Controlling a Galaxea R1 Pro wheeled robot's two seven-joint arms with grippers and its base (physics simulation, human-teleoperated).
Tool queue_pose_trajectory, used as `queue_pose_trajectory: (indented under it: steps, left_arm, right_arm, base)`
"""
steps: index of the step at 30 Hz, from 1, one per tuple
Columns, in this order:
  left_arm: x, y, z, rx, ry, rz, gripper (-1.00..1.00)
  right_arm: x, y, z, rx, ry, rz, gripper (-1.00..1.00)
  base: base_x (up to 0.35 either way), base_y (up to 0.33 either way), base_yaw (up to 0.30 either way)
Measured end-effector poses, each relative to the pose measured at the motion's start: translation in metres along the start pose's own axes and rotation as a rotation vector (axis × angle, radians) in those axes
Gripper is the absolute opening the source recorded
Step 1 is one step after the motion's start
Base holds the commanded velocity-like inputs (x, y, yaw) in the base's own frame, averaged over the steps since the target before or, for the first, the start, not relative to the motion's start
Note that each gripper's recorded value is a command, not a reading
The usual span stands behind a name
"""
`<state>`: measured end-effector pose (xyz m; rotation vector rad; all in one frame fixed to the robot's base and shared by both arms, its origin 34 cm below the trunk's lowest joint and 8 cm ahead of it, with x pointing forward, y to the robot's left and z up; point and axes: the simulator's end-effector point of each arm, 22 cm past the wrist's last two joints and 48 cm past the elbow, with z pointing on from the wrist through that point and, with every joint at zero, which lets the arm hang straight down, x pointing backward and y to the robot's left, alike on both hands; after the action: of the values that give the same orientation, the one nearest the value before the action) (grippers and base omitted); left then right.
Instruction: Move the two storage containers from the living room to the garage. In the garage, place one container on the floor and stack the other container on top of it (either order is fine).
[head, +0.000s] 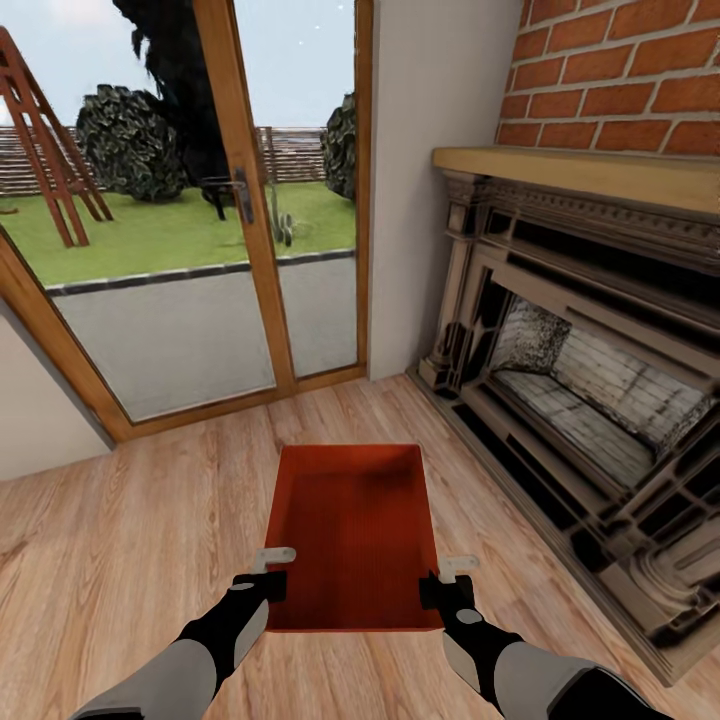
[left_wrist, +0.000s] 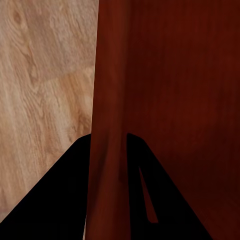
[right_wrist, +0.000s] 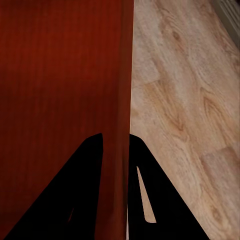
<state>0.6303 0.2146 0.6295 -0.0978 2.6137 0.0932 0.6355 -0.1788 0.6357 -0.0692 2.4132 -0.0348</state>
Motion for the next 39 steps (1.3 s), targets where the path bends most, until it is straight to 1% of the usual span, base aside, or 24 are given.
queue_pose_trajectory:
  steps: [39]
  left_arm:
    - [-0.031, 0.000, -0.018, 0.004, -0.062, -0.006, -1.00]
  right_arm:
    - [-0.034, -0.002, -0.012, 0.002, -0.062, 0.001, -1.00]
  base:
    - [0.000, 0.000, 0.000]
